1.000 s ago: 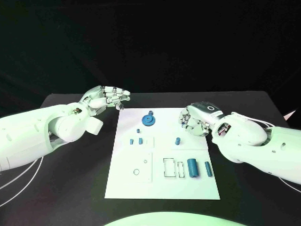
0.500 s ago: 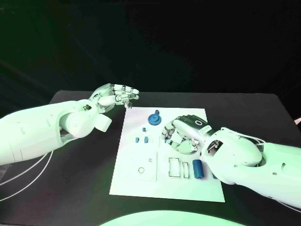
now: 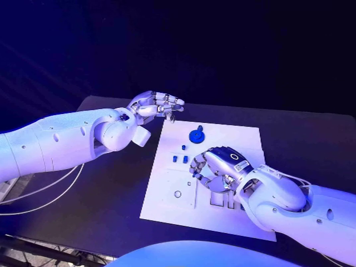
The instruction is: Assemble the parts on the task board
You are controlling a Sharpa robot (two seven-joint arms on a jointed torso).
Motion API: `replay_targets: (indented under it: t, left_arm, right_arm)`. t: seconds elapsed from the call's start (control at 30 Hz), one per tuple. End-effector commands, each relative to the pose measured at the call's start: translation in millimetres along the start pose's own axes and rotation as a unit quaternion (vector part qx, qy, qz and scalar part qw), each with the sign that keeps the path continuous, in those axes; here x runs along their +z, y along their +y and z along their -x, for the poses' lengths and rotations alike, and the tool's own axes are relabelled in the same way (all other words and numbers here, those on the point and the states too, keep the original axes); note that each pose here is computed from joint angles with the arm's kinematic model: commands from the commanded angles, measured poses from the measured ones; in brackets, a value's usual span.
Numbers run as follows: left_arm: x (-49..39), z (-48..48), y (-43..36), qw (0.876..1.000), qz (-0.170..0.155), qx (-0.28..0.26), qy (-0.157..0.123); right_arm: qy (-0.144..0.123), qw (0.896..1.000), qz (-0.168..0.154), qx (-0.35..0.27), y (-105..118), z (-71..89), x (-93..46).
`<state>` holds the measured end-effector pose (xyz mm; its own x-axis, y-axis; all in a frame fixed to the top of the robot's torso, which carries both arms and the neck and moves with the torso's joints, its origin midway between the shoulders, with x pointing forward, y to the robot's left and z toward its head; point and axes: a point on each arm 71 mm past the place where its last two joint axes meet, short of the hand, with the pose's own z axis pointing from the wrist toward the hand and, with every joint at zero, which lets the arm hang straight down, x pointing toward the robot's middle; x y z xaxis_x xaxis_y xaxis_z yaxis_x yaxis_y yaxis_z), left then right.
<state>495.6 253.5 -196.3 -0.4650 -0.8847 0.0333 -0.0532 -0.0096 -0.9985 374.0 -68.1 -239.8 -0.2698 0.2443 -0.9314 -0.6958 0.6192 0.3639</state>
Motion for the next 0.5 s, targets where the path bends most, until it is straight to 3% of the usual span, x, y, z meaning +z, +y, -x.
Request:
replay_targets:
  t: [0.03, 0.5]
  left_arm:
    - [1.3, -1.8, -0.7, 1.000, -0.004, 0.001, 0.001]
    - [2.7, -4.0, -0.2, 1.000, -0.002, 0.000, 0.003]
  right_arm:
    - [-0.009, 1.000, 0.016, 0.005, 3.5, -6.1, 1.6]
    - [0.010, 1.000, 0.005, 0.004, -1.8, -25.0, 7.3]
